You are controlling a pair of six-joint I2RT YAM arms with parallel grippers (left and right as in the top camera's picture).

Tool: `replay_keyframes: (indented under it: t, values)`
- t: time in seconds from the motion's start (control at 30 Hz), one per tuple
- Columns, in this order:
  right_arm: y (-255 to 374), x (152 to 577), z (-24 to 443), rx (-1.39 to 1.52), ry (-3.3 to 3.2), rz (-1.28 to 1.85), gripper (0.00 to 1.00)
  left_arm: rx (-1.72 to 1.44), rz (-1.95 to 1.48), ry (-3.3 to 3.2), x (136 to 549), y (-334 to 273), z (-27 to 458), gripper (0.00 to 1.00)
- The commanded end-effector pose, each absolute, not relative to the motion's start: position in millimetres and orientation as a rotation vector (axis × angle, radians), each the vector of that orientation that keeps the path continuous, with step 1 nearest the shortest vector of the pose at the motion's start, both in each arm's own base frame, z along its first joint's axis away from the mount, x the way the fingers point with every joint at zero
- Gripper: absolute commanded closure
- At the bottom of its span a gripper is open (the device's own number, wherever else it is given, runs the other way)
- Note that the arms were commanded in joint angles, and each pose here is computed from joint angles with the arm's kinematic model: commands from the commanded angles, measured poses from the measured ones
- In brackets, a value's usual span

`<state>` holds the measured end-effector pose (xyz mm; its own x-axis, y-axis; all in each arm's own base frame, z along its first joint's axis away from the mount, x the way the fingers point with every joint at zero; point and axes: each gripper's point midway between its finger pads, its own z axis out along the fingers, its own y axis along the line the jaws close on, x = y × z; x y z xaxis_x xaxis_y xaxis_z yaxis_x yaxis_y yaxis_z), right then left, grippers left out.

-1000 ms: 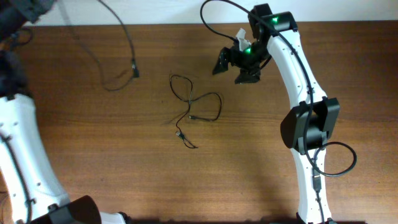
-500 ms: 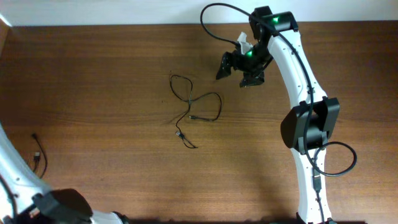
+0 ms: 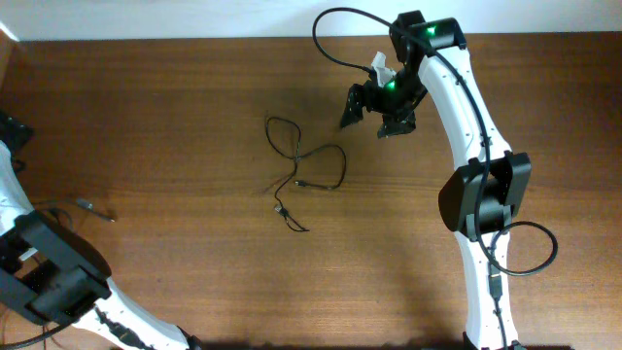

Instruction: Untangle cables

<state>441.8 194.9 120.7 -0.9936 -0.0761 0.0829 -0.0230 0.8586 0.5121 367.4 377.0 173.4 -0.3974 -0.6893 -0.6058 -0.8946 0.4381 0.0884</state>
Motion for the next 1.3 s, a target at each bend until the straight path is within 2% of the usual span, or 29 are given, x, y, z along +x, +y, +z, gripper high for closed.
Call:
replay_keyframes:
  t: [0.0,0.07,0.13,0.17,0.27,0.33,0.4,0.43,0.5,0.57,0.63,0.73,0.8,0.87,0.93,1.13,1.2,1.23,1.27]
  values:
    - [195.8,440.2,117.0,0.109,-2.93,-0.79,0.08,-1.308,0.421,2.212,379.9,367.7,171.3,0.01]
    - [195.9,440.2,117.0,0.109,-2.93,-0.791,0.08,-1.23,0.252,2.26,395.2,349.4,167.2,0.01]
    - [195.8,440.2,117.0,0.109,-2.93,-0.79,0.08,-1.015,0.066,2.358,412.0,322.8,165.4,0.0]
    - [195.9,440.2,117.0,0.109,-2.93,-0.791,0.08,-1.143,0.069,2.371,398.4,320.0,157.3,0.01]
    - [195.2,438.0,116.9,0.144,-2.926,-0.788,0.08,-1.514,0.364,2.281,351.1,343.2,150.0,0.01]
    - [195.1,437.5,117.0,0.143,-2.924,-0.787,0.08,-1.523,0.383,2.291,347.0,343.0,149.2,0.0]
    - [195.3,437.8,117.0,0.144,-2.925,-0.788,0.08,-1.462,0.253,2.316,361.0,331.5,151.7,0.0]
    - [194.9,437.1,117.8,0.181,-2.927,-0.793,0.08,-1.321,0.1,2.337,382.9,314.6,168.3,0.0]
    - [193.2,432.5,139.7,0.267,-2.959,-0.809,0.11,-0.961,-0.062,2.298,421.8,267.3,242.9,0.04]
    - [186.9,429.0,183.9,0.306,-3.054,-0.831,0.12,-0.744,-0.074,2.253,431.3,213.9,301.0,0.04]
    - [167.3,423.9,234.8,0.301,-3.164,-0.881,0.13,-0.568,-0.179,2.335,427.5,128.5,318.6,0.01]
    - [104.2,410.5,302.2,0.143,-3.342,-0.916,0.05,-0.278,-0.311,2.556,422.6,3.5,290.7,0.0]
    - [58.2,406.9,313.6,-0.043,-3.387,-0.894,0.05,-0.089,-0.287,2.639,417.3,-56.4,268.0,0.0]
    - [26.5,410.6,311.0,-0.178,-3.401,-0.872,0.02,0.069,-0.299,2.792,387.4,-105.4,236.0,0.01]
    - [17.6,411.1,309.6,-0.21,-3.412,-0.838,0.02,0.127,-0.287,2.938,358.9,-128.3,208.9,0.01]
    - [11.8,411.2,306.6,-0.223,-3.427,-0.768,0.02,0.001,-0.209,3.171,311.5,-150.1,116.8,0.0]
    - [11.7,411.5,306.0,-0.224,-3.425,-0.768,0.02,0.02,-0.196,3.195,302.0,-151.1,90.2,0.11]
    - [11.7,411.6,305.9,-0.224,-3.425,-0.768,0.02,0.005,-0.2,3.202,298.5,-152.0,79.1,0.25]
    - [11.7,411.7,305.6,-0.224,-3.424,-0.768,0.02,-0.031,-0.199,3.206,296.3,-151.9,71.5,0.31]
